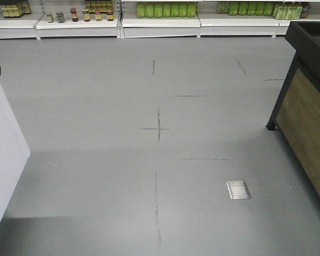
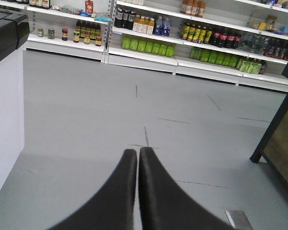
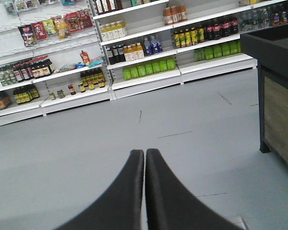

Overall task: Pick three apples into basket with both arms
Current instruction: 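Drive the base forward across the grey floor toward the fruit tables, then turn and drive the base up to the table holding the blue basket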

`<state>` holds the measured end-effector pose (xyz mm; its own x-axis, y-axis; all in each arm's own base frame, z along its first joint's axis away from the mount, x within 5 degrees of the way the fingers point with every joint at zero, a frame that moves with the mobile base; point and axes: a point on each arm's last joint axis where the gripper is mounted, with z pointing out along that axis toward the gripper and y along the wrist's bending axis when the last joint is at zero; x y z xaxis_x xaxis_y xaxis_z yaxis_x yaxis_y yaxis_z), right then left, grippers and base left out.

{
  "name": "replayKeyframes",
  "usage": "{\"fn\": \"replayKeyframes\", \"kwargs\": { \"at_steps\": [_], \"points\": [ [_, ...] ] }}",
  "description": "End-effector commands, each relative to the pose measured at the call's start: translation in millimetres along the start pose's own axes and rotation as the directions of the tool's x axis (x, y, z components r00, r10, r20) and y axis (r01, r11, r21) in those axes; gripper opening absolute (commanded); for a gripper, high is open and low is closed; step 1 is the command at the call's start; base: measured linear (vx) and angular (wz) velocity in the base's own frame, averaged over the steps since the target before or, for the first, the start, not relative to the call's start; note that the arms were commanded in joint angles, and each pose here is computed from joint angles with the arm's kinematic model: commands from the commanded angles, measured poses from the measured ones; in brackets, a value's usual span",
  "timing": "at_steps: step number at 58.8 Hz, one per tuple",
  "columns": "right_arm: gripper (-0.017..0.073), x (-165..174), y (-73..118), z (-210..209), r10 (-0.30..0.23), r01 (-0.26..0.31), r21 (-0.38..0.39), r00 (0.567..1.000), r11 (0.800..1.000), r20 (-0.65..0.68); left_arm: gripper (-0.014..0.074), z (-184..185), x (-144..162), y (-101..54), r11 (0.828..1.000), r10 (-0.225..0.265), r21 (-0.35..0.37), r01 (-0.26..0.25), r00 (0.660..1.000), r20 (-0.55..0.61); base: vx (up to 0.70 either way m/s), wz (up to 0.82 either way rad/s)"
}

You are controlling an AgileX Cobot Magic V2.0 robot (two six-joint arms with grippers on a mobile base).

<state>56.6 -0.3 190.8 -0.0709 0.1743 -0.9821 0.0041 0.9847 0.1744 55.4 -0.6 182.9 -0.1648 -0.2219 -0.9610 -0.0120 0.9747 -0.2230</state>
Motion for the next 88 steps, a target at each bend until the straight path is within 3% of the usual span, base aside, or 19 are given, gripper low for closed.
{"fn": "replayKeyframes", "kwargs": {
  "at_steps": [1,88],
  "points": [
    [-0.0005,-3.2,1.2,-0.4,-0.023,0.024,-0.015,0.997,1.0,0.07,-0.0006,-3.6,-14.8,-4.4,0.999,-0.011,0.038,0.007,0.994,0.105,0.18,-0.1],
    [-0.0005,-3.2,1.2,-0.4,-0.023,0.024,-0.015,0.997,1.0,0.07,-0.0006,-3.6,-14.8,-4.4,0.999,-0.011,0.038,0.007,0.994,0.105,0.17,-0.28]
  ]
}}
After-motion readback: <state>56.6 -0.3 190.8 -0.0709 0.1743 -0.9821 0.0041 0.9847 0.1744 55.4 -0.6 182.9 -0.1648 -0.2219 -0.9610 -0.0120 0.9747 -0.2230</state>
